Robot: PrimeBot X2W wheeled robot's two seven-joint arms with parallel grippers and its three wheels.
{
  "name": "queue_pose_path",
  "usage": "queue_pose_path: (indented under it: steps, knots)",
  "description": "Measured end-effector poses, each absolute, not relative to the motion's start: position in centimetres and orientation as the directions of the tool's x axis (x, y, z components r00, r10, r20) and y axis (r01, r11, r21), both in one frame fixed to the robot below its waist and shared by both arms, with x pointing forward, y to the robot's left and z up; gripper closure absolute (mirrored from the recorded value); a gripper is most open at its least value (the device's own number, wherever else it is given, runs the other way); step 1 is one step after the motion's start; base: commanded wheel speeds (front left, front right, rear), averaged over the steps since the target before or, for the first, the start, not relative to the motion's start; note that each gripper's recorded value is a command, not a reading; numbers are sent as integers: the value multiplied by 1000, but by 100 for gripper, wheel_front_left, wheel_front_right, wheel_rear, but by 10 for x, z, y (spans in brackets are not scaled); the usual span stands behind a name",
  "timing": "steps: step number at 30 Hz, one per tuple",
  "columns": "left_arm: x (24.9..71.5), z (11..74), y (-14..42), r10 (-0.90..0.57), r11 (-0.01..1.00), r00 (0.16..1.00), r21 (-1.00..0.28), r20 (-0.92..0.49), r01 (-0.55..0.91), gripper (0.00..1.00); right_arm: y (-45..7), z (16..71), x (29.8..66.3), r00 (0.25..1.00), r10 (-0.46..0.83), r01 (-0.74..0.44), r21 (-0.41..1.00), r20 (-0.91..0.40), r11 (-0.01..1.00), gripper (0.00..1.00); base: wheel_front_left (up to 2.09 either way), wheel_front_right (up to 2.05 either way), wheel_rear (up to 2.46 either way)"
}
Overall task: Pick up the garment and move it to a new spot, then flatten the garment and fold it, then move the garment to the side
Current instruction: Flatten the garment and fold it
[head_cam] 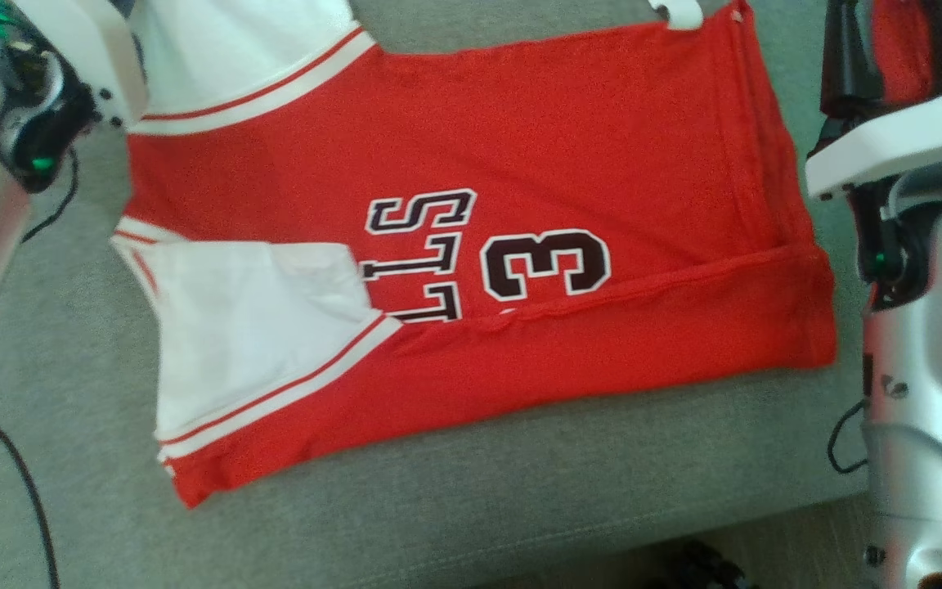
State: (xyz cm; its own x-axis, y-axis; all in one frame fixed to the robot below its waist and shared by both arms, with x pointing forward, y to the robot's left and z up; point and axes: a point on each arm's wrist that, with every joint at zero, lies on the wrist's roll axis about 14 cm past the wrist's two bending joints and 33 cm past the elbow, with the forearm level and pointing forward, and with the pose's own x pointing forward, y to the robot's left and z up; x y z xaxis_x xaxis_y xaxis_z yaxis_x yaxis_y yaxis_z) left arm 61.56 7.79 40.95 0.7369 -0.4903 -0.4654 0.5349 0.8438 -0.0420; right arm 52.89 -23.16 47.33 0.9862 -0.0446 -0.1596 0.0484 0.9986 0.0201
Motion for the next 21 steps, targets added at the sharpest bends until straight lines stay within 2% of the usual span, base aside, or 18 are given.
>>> queue_pose_path:
  steps: [4,8,21]
  knots:
    - [610,438,79,-511,839,775,-17,-371,544,100,-221,480,538,986,-12,14,9,-167,1000,0,0,0,0]
    - [598,464,85,-523,834,798,16,-300,552,100,-215,466,538,964,22,-24,-6,-266,1000,0,0,0,0]
    - [557,494,101,-543,825,810,40,-223,564,100,-202,420,541,853,109,-189,-107,-511,976,0,0,0,0]
